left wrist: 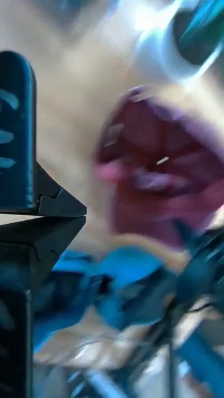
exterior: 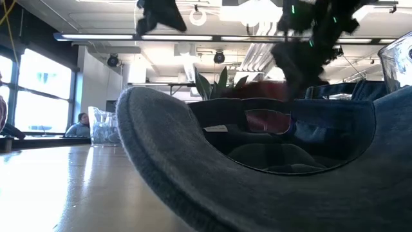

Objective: Pick & Place hat
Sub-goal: Put the top red cap into the bottom transparent bin

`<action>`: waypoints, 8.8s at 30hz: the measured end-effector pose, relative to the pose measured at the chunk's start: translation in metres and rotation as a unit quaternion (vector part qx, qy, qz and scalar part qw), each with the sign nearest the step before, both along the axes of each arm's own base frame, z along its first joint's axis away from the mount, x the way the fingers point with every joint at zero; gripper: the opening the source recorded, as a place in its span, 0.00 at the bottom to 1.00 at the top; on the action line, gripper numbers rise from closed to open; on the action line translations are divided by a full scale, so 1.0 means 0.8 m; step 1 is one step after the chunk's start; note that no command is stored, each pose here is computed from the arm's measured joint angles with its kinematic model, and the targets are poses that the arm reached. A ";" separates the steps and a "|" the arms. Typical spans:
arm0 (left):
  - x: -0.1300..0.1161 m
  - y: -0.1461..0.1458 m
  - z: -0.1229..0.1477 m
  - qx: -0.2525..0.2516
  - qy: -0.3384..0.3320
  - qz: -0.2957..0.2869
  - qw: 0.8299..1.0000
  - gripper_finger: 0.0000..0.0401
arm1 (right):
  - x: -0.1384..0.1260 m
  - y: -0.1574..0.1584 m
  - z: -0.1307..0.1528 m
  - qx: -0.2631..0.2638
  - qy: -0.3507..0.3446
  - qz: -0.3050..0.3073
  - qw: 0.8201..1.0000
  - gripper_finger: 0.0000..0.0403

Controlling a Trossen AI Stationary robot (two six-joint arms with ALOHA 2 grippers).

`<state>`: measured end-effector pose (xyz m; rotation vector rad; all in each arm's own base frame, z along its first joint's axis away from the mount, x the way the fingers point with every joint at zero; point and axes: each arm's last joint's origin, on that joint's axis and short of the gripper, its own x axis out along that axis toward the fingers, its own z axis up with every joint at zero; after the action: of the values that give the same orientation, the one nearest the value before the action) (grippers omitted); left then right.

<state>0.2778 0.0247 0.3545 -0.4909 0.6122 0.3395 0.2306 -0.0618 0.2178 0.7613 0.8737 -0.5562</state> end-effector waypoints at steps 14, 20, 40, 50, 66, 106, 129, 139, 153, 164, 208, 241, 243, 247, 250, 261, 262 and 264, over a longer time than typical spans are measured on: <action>-0.068 0.029 0.096 0.119 -0.001 0.108 0.987 0.00 | 0.035 0.045 0.002 -0.115 -0.164 0.031 0.979 0.03; -0.058 0.033 0.055 0.093 0.120 0.141 0.978 0.00 | 0.029 0.061 -0.017 -0.062 -0.171 0.009 0.983 0.02; 0.002 0.011 -0.082 -0.004 0.065 0.061 0.996 0.00 | 0.034 0.104 -0.010 -0.063 -0.209 0.083 0.972 0.02; 0.045 0.003 -0.093 -0.004 -0.021 0.042 0.999 0.00 | 0.036 0.104 -0.006 -0.063 -0.228 0.081 0.968 0.02; 0.012 0.000 0.023 0.062 -0.038 -0.020 0.997 0.00 | 0.038 0.109 -0.002 -0.058 -0.247 0.083 0.964 0.03; 0.042 0.003 0.023 0.215 0.146 -0.141 0.955 0.35 | 0.039 0.107 0.000 -0.006 -0.266 0.001 0.964 0.04; 0.102 0.010 -0.045 0.328 0.260 -0.162 0.894 0.52 | 0.044 0.096 0.010 0.011 -0.311 -0.015 0.950 0.02; 0.102 0.018 -0.023 0.388 0.265 -0.053 0.881 0.03 | 0.045 0.097 0.011 0.078 -0.322 -0.056 0.942 0.03; 0.129 0.014 0.024 0.330 0.117 -0.036 0.936 0.01 | 0.047 0.059 -0.055 0.158 -0.160 -0.225 0.948 0.03; 0.174 0.017 -0.051 0.309 0.187 -0.060 0.931 0.00 | 0.032 0.061 -0.067 0.169 -0.070 -0.191 0.964 0.39; 0.148 0.083 -0.072 0.031 0.271 0.013 0.962 0.32 | 0.010 -0.127 -0.051 0.048 -0.202 -0.114 0.972 0.01; 0.111 0.085 -0.124 0.037 0.069 -0.191 0.978 0.17 | 0.088 -0.013 -0.029 0.149 -0.019 0.157 0.976 0.01; 0.122 0.088 -0.123 0.039 0.038 -0.183 0.982 0.17 | 0.079 -0.012 -0.014 0.151 -0.026 0.148 0.977 0.01; 0.133 0.091 -0.135 0.020 0.028 -0.170 0.985 0.17 | 0.055 -0.018 0.016 0.126 -0.026 0.086 0.988 0.00; 0.148 0.095 -0.165 0.002 0.036 -0.159 0.987 0.17 | 0.041 -0.028 0.026 0.092 -0.010 0.004 0.996 0.01; 0.137 0.094 -0.231 -0.078 0.194 -0.118 0.971 0.17 | 0.045 -0.041 -0.005 0.118 0.008 0.008 0.993 0.01; 0.134 0.094 -0.233 -0.069 0.215 -0.106 0.968 0.17 | 0.047 -0.041 -0.010 0.121 0.014 0.010 0.993 0.01; 0.127 0.094 -0.236 -0.060 0.248 -0.094 0.962 0.17 | 0.050 -0.042 -0.018 0.118 0.021 0.018 0.993 0.02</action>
<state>0.3795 0.1000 0.1660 -0.4612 1.1642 0.2435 0.2709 -0.0955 0.2032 0.9498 1.0023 -0.4429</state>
